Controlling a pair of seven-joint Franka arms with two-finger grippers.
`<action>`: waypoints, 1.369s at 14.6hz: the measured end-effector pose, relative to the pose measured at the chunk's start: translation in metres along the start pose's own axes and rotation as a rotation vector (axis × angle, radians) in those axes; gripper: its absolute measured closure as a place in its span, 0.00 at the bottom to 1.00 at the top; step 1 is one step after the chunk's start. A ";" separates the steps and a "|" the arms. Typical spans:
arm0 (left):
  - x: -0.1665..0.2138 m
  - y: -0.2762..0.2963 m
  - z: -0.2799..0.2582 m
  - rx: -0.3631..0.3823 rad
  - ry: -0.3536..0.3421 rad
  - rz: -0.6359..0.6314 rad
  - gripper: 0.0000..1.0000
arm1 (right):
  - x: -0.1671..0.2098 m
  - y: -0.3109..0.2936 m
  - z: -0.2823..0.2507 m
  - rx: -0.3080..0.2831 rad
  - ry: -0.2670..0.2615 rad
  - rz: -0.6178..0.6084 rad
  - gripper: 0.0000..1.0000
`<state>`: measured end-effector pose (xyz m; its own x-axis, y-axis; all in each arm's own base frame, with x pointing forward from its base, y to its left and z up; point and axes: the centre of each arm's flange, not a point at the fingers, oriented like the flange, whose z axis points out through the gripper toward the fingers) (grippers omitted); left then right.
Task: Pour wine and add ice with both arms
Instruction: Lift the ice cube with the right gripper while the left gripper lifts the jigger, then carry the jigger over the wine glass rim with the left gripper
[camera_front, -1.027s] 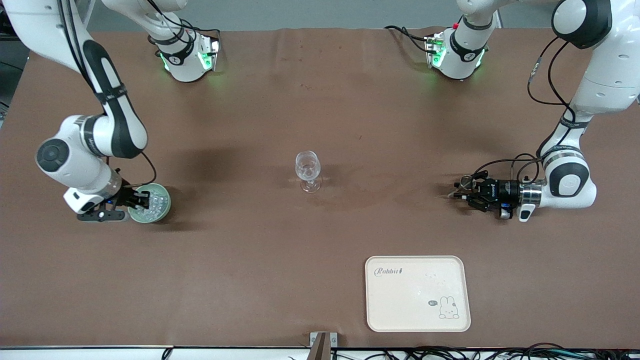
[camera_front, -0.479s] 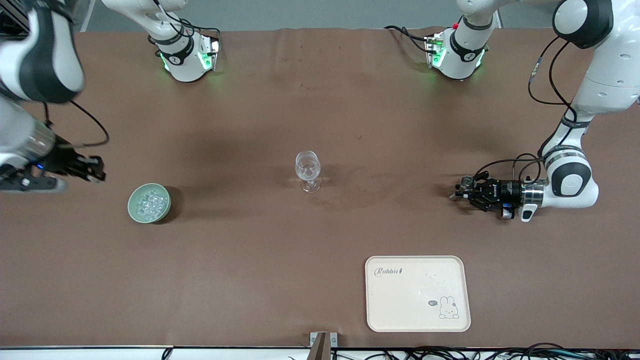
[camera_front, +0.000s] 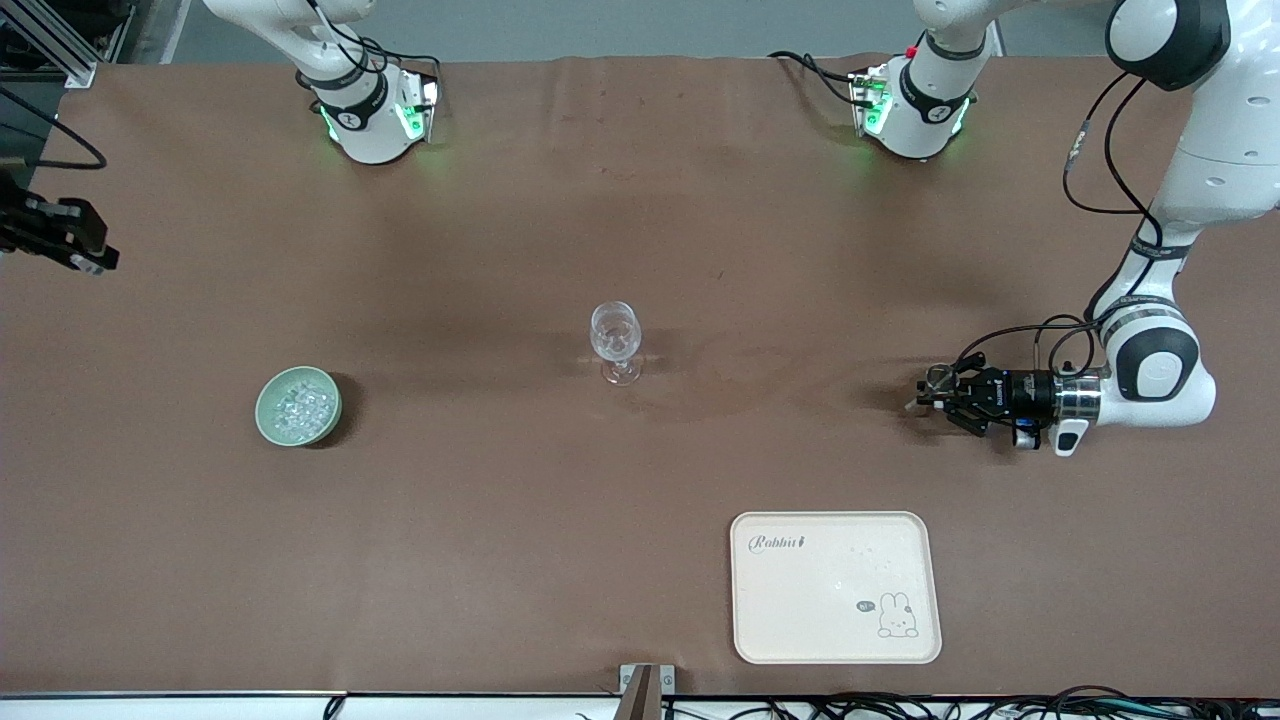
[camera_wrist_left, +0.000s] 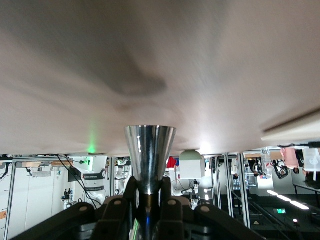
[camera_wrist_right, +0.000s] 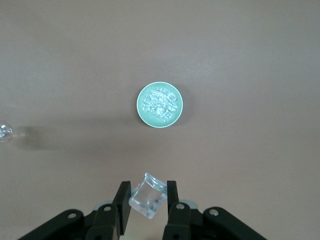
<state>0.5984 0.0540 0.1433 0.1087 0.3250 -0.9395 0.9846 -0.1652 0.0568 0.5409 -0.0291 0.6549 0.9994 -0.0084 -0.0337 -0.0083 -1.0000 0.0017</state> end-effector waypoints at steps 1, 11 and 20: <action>-0.011 0.007 0.003 -0.006 -0.007 -0.001 0.79 | -0.002 -0.001 -0.002 0.000 0.001 -0.001 0.67; -0.150 0.075 0.093 0.001 0.069 -0.058 0.79 | 0.001 0.002 0.001 0.000 0.003 0.003 0.67; -0.259 0.084 0.219 0.014 0.215 -0.113 0.79 | -0.001 0.001 0.003 0.001 -0.012 0.002 0.67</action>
<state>0.6232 -0.2481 0.3173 0.0256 0.5328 -0.8458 0.9904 -0.1284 -0.0509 0.5401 -0.0301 0.6524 0.9989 -0.0107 -0.0458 -0.0106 -0.9999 0.0010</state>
